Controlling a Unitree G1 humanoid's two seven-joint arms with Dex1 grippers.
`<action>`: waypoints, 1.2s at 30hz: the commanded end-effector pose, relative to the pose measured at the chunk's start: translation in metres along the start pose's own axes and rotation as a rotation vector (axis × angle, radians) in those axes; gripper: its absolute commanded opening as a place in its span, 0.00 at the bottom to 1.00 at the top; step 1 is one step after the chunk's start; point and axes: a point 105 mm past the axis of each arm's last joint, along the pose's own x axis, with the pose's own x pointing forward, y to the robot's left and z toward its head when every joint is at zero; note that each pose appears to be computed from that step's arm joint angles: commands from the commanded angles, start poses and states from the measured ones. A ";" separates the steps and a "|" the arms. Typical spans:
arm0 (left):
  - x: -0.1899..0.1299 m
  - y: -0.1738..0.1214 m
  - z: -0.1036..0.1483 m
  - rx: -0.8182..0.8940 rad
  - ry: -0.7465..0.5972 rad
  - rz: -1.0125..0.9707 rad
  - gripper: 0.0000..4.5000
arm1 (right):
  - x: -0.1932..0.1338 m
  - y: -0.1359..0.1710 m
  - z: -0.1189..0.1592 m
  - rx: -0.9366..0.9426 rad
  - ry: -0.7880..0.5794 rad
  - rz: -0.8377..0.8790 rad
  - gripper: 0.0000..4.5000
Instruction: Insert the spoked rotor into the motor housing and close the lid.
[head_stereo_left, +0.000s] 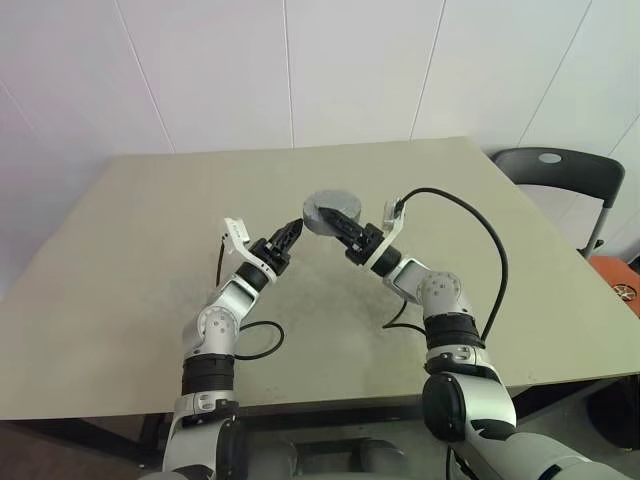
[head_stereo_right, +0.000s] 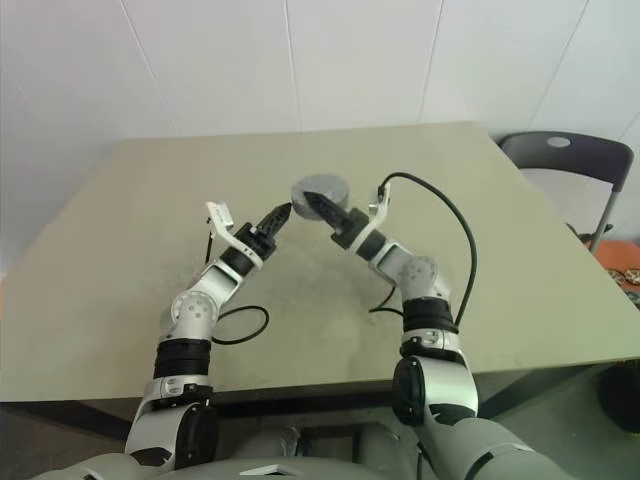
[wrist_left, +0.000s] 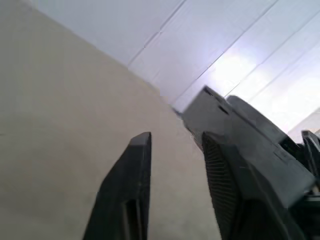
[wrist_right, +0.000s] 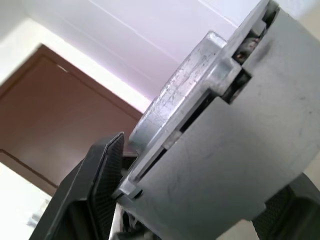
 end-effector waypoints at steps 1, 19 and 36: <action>0.003 -0.022 0.019 -0.106 -0.087 -0.084 0.69 | 0.007 0.021 0.008 -0.049 -0.005 0.099 0.66; 0.020 -0.047 -0.011 -0.487 0.032 -0.168 1.00 | 0.006 0.022 0.002 -0.027 0.009 0.118 0.66; 0.028 -0.040 -0.011 -0.537 -0.001 -0.146 0.70 | 0.006 0.034 -0.011 0.008 0.073 0.205 0.66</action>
